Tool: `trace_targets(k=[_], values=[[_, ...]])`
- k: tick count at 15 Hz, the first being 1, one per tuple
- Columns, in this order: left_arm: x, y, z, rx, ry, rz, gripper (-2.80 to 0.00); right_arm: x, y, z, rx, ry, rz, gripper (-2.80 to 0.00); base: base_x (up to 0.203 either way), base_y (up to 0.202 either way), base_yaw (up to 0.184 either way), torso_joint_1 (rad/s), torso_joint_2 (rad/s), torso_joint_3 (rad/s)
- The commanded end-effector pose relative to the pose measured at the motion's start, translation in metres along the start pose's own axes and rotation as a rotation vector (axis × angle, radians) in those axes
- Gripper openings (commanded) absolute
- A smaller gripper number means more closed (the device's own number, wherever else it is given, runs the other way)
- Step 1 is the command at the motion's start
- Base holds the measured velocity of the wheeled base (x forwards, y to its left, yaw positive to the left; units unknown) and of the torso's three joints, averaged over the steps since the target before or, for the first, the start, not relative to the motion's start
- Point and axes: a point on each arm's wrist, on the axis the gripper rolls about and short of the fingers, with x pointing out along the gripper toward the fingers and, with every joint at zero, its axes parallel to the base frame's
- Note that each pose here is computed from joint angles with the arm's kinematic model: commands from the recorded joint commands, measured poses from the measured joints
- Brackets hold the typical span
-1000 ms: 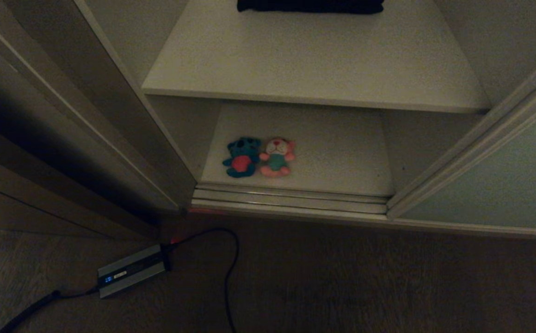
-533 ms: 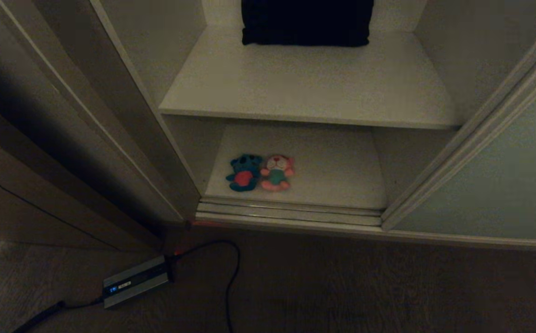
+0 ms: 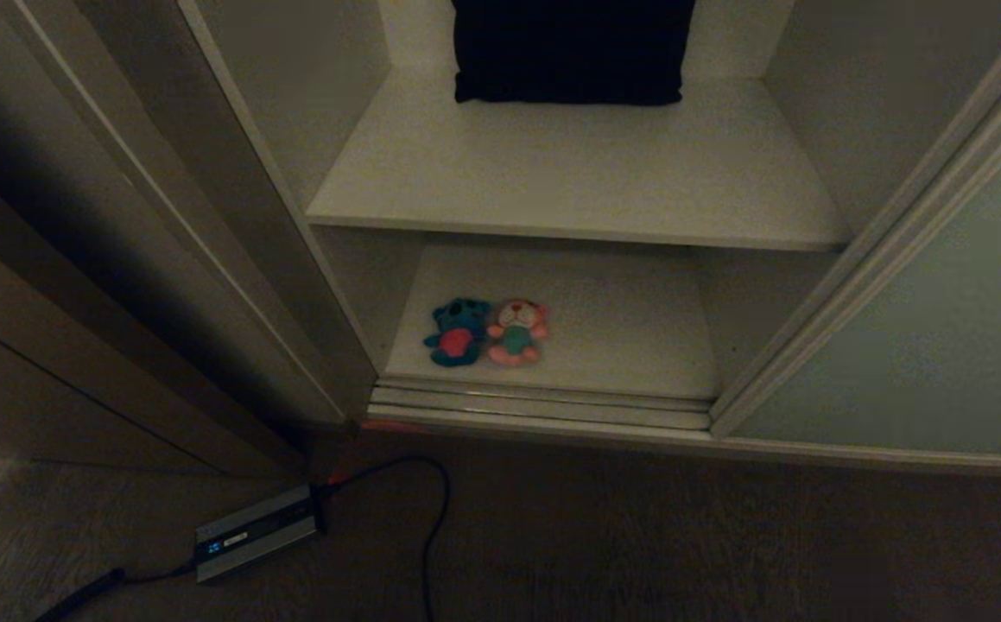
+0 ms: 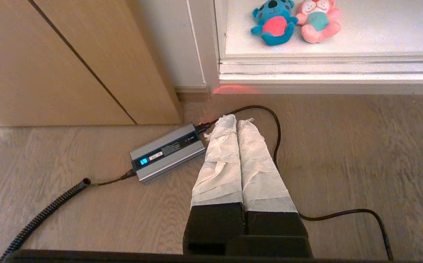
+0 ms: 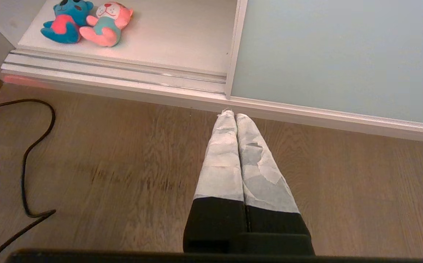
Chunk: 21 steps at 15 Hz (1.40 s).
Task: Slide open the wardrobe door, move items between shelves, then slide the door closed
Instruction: Close the door
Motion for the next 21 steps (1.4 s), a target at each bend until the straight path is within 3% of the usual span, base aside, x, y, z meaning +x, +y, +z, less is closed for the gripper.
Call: trace_targets(k=[1, 5, 8, 11, 18, 19, 21], values=[[0.0005, 0.0001, 0.0000, -0.013, 0.003, 0.003, -2.80, 0.0005, 0.0000, -0.0012, -0.001, 0.007, 0.001, -2.80, 0.000, 0.000, 0.000, 0.000, 0.00, 0.000], [0.0004, 0.0001, 0.0000, -0.031, 0.002, 0.005, -2.80, 0.0006, 0.0000, -0.0012, -0.001, 0.007, 0.001, -2.80, 0.000, 0.000, 0.000, 0.003, 0.00, 0.053], [0.0004, 0.0001, 0.0000, -0.031, 0.002, 0.005, -2.80, 0.0064, 0.0000, 0.0007, -0.002, 0.085, 0.002, -2.80, 0.000, 0.000, 0.000, 0.002, 0.00, 0.010], [0.0005, 0.0001, 0.0000, -0.033, 0.003, 0.005, -2.80, 0.0005, 0.0000, -0.0008, -0.001, 0.007, 0.001, -2.80, 0.000, 0.000, 0.000, 0.000, 0.00, 0.000], [0.0005, 0.0001, 0.0000, -0.033, 0.003, 0.005, -2.80, 0.0005, 0.0000, -0.0012, -0.001, 0.007, 0.001, -2.80, 0.000, 0.000, 0.000, 0.000, 0.00, 0.000], [0.0005, 0.0001, 0.0000, -0.033, 0.003, 0.005, -2.80, 0.0005, 0.0001, -0.0014, -0.023, 0.008, 0.004, -2.80, 0.000, 0.000, 0.000, 0.000, 0.00, 0.000], [0.0005, 0.0001, 0.0000, -0.033, 0.003, 0.005, -2.80, 0.0004, 0.0007, -0.0017, -0.160, 0.008, 0.033, -2.80, 0.000, 0.000, 0.000, 0.000, 0.00, 0.000]])
